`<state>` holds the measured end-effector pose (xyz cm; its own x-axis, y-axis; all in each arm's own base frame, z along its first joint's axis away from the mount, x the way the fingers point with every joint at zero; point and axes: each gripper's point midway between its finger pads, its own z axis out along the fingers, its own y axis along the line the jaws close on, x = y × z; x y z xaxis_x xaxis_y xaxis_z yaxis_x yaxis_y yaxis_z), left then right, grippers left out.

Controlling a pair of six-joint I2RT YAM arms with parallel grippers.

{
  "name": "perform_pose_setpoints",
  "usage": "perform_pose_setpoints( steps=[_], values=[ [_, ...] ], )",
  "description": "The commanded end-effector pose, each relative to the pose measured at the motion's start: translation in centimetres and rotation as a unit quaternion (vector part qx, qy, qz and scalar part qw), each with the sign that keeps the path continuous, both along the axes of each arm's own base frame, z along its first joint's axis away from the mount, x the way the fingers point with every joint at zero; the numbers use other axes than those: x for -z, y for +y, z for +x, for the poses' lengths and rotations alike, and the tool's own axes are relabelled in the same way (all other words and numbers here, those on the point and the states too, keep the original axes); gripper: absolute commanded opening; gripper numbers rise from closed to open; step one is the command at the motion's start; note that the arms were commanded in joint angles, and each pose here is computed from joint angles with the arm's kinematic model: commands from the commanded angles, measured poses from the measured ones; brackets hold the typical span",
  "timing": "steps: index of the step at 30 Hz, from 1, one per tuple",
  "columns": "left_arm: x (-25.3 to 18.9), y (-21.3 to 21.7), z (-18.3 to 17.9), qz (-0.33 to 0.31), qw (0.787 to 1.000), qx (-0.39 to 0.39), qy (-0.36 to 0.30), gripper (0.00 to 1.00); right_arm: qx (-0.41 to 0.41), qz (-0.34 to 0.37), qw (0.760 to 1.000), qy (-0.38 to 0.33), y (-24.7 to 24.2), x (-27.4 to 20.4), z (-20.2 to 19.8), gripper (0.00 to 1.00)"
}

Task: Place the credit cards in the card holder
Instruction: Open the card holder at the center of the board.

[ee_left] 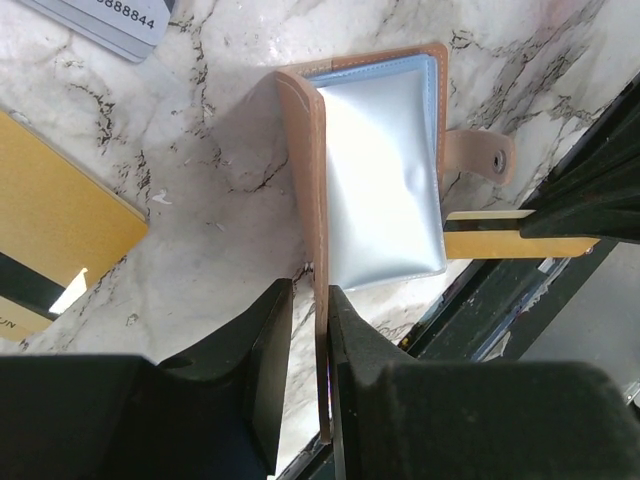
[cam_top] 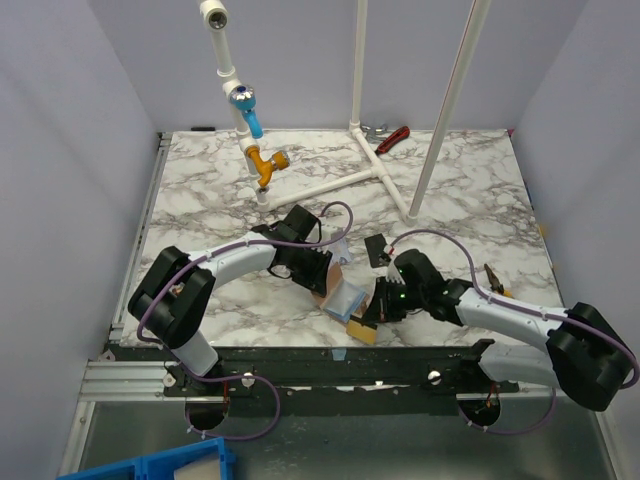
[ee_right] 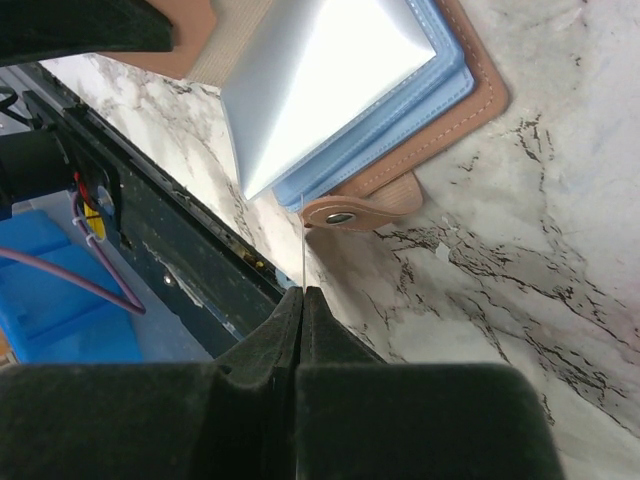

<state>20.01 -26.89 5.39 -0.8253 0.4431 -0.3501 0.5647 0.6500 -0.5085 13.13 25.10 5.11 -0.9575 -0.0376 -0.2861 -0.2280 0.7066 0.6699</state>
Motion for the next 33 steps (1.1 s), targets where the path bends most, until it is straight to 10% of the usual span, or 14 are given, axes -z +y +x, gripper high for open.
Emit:
perform_pose_setpoints(
  steps=[1,33],
  values=[
    [-0.8,-0.5,0.5,0.002,1.0,0.01,-0.019,0.22,-0.006,0.018,1.0,0.004,0.5,-0.1,-0.3,0.01],
    [-2.2,-1.1,-0.5,-0.022,0.999,0.032,-0.025,0.3,0.001,0.059,0.998,-0.032,3.1,-2.4,4.2,0.01]
  ],
)
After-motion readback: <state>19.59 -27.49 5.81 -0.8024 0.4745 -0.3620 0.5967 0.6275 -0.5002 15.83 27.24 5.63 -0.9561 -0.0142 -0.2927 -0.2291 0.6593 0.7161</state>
